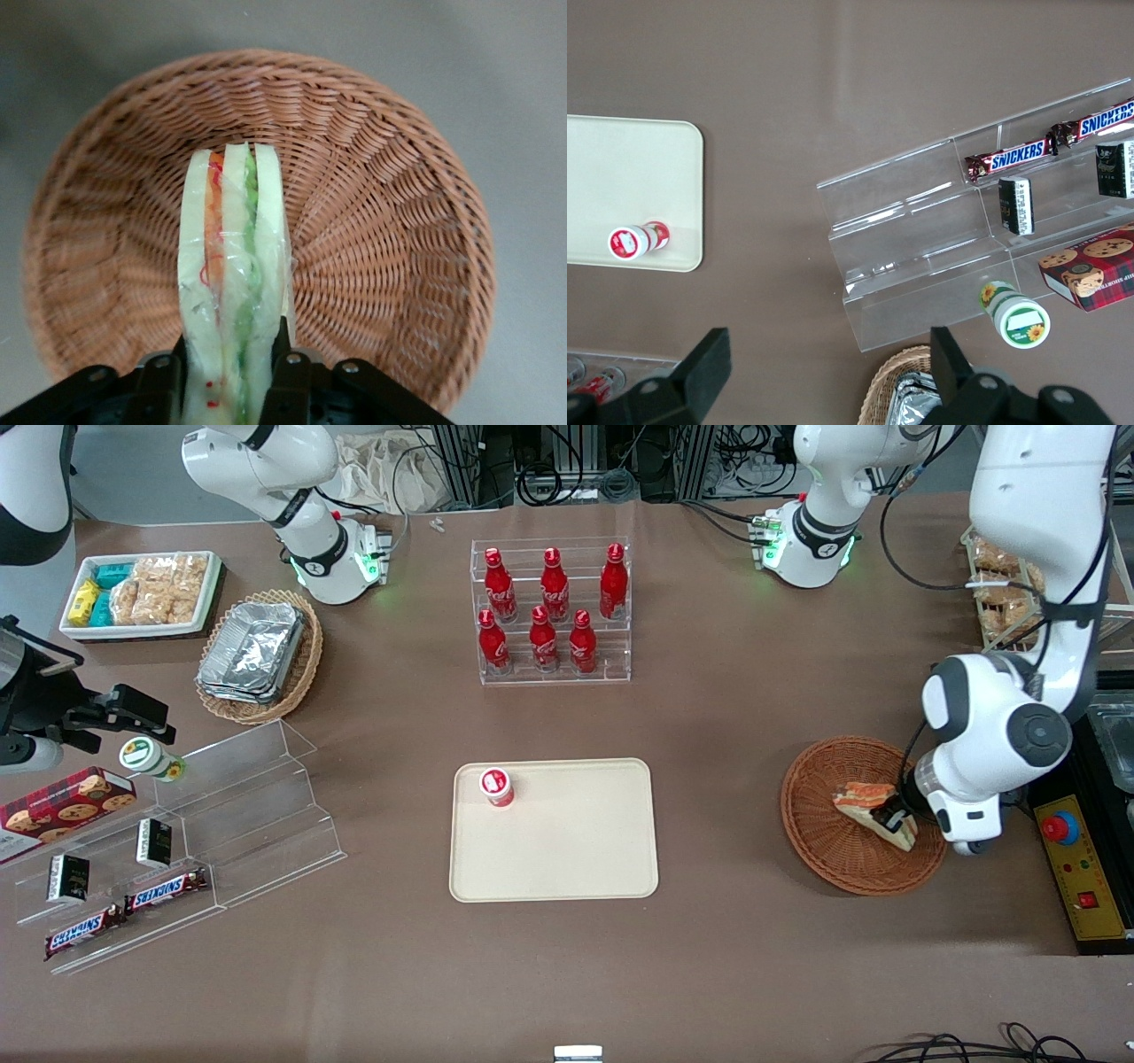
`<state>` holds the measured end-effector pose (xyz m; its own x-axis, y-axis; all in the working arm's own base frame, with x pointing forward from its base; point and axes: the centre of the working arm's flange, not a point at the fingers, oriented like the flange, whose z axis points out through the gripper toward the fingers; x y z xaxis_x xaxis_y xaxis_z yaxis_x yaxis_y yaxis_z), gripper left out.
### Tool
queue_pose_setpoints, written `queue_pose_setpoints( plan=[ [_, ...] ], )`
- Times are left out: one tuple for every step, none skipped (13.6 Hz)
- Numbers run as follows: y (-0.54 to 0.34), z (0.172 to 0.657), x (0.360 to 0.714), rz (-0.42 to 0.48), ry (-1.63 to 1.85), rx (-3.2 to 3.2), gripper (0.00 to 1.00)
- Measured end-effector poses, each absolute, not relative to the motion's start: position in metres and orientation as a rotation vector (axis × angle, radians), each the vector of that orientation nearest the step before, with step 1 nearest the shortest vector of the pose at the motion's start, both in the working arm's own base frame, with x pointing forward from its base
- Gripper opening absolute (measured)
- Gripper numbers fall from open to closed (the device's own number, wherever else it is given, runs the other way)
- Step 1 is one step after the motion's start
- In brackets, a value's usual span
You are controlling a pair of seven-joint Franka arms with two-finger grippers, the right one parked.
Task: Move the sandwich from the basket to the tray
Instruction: 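Close the left gripper on the sandwich and lift it, then carry the held sandwich from the basket over to the cream tray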
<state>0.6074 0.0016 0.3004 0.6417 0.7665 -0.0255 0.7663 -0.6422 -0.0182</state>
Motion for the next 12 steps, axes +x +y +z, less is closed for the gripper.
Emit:
queue_pose_setpoints(
  plan=[
    [0.0, 0.325, 0.61, 0.081, -1.329, -2.827, 0.28],
    [-0.002, 0.352, 0.613, 0.113, -1.33, -2.814, 0.22],
    [-0.005, 0.382, 0.616, 0.144, -1.324, -2.804, 0.19],
    [-0.011, 0.411, 0.619, 0.171, -1.312, -2.8, 0.19],
    [-0.018, 0.439, 0.621, 0.191, -1.299, -2.8, 0.19],
    [-0.024, 0.465, 0.623, 0.198, -1.291, -2.803, 0.19],
    [-0.029, 0.486, 0.624, 0.199, -1.281, -2.81, 0.18],
    [-0.038, 0.503, 0.624, 0.2, -1.262, -2.823, 0.16],
    [-0.051, 0.516, 0.623, 0.206, -1.23, -2.842, 0.16],
    [-0.068, 0.524, 0.62, 0.212, -1.188, -2.865, 0.16],
    [-0.089, 0.528, 0.617, 0.22, -1.136, -2.891, 0.16],
    [-0.111, 0.528, 0.613, 0.228, -1.082, -2.916, 0.16]
  ],
)
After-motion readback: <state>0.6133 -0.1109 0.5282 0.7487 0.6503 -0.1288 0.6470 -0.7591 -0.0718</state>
